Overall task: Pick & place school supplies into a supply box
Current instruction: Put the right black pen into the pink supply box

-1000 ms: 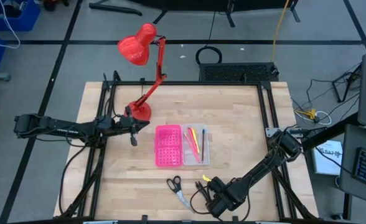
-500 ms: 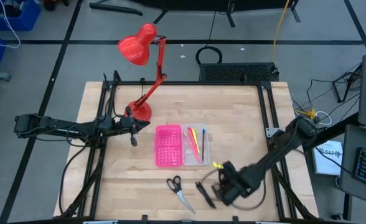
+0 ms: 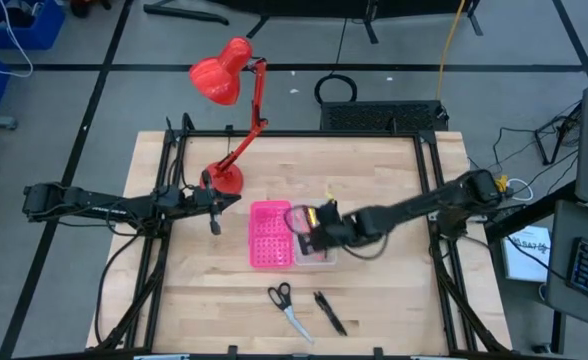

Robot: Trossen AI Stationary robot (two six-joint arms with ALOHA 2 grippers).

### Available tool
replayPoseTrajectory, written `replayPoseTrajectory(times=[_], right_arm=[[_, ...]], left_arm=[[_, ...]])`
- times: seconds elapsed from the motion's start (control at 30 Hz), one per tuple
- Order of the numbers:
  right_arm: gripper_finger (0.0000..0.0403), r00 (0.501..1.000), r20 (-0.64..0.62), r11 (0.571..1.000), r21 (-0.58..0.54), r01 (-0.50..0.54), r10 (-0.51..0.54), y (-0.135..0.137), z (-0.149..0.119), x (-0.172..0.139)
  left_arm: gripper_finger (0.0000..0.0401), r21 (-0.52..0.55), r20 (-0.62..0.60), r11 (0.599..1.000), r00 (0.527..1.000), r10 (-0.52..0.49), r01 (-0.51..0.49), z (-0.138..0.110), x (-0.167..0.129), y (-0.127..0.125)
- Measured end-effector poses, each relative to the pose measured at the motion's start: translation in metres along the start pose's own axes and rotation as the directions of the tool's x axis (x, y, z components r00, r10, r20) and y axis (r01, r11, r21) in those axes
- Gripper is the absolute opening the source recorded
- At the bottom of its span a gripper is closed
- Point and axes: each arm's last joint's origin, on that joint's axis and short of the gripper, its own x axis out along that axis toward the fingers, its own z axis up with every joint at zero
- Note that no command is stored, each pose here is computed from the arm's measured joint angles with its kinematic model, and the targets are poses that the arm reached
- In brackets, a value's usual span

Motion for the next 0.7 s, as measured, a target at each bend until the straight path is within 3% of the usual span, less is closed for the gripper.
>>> replayPoseTrajectory(times=[0.27, 0.43, 0.7], right_arm=[[0.0026, 0.989, -0.142, 0.994, 0.106, -0.018, 0.033, -0.022, 0.026, 0.051], [0.0026, 0.982, -0.190, 0.990, 0.141, 0.022, 0.005, -0.032, 0.028, 0.065], [0.0026, 0.986, -0.165, 0.985, 0.171, 0.037, -0.009, -0.040, 0.042, 0.070]], left_arm=[[0.0021, 0.032, -0.005, 0.999, 1.000, -0.001, 0.001, 0.000, 0.000, 0.000], [0.0021, 0.092, -0.009, 0.996, 1.000, -0.002, 0.003, -0.001, 0.000, 0.000], [0.0021, 0.097, -0.007, 0.995, 1.000, -0.001, 0.002, -0.001, 0.000, 0.000]])
